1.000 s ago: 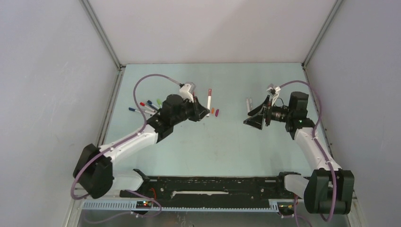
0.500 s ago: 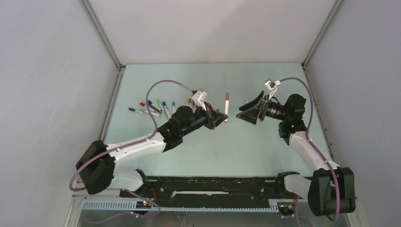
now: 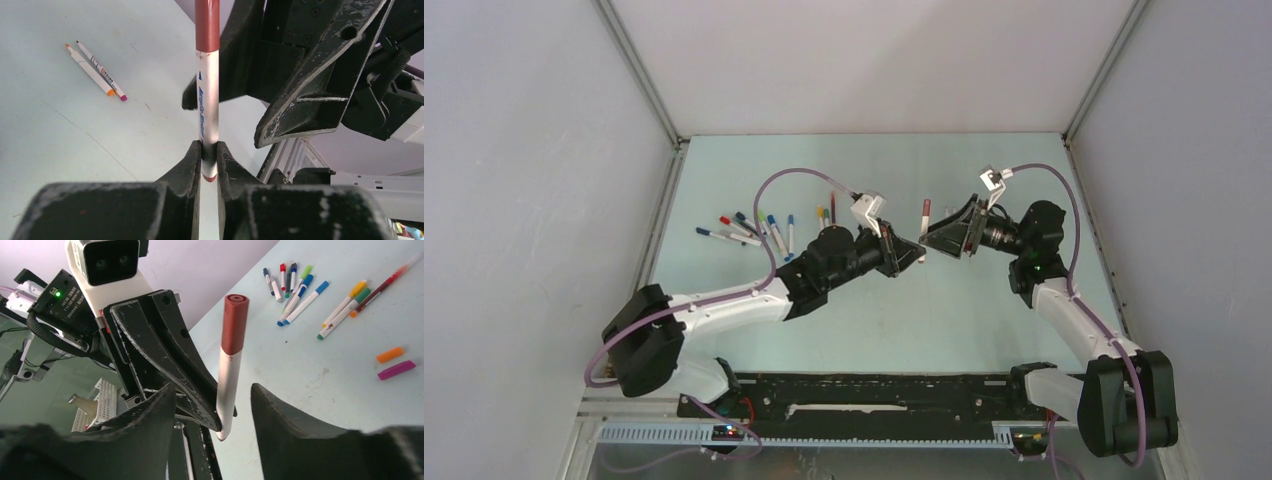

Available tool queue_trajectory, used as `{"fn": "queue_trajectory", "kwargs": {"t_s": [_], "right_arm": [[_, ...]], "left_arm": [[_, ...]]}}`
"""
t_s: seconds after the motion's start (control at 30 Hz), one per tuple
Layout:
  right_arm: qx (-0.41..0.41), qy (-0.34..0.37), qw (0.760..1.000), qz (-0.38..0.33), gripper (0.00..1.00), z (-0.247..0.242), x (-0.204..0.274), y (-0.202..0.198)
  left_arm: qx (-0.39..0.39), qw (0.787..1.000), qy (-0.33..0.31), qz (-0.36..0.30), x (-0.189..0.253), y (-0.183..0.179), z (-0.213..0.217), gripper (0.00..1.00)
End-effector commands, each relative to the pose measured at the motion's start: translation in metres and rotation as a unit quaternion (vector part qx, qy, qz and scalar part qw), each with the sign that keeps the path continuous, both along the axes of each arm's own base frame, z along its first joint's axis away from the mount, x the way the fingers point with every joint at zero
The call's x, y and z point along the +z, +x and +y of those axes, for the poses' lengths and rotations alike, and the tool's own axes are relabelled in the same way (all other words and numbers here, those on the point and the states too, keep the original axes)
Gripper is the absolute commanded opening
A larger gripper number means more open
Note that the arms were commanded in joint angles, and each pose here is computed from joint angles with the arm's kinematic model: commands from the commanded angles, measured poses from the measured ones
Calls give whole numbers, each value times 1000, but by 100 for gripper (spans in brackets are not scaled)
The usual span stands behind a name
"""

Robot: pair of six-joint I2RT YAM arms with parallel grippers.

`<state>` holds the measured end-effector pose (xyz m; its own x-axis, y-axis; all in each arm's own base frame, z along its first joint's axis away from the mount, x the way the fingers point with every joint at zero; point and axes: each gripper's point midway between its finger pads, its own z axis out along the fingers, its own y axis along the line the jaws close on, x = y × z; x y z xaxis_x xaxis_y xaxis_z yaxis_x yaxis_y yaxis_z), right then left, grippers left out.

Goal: Open the pen caps
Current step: Pick up the pen from the center of the board.

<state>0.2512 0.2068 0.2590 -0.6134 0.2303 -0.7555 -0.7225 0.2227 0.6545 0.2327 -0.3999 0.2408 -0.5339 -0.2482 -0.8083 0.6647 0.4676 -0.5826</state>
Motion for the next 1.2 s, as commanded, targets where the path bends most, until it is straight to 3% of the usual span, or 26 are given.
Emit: {"fn": "queue_trajectory", "kwargs": {"t_s": [0.0, 0.07, 0.33, 0.43, 0.6, 0.73, 0.83, 1.03, 1.17], "right_arm": [[12, 4, 1000, -19, 53, 5, 4, -3], [23, 4, 999, -23, 41, 7, 5, -7], [49, -1, 998, -44, 6, 12, 4, -15], [45, -5, 998, -42, 7, 11, 1, -14], [32, -16, 999, -35, 35, 11, -6, -8], [35, -21, 999, -33, 39, 13, -9, -8], [41, -25, 998, -31, 34, 16, -11, -9], [60, -32, 996, -49, 2, 18, -11, -13], [64, -45, 995, -65, 0, 14, -12, -13]], "left_arm": [[6, 999, -47, -26, 41, 5, -11, 0], [1, 999, -48, -27, 42, 3, -13, 0], [-16, 998, -48, -33, 46, -3, -15, 1], [-22, 998, -45, -37, 46, -6, -15, 0], [-27, 998, -42, -38, 46, -8, -14, 0], [-33, 998, -40, -38, 45, -9, -16, 0], [-37, 998, -39, -38, 46, -10, -17, 0], [-44, 997, -43, -35, 47, -13, -17, 6], [-56, 997, -34, -42, 48, -22, -8, 34]]}}
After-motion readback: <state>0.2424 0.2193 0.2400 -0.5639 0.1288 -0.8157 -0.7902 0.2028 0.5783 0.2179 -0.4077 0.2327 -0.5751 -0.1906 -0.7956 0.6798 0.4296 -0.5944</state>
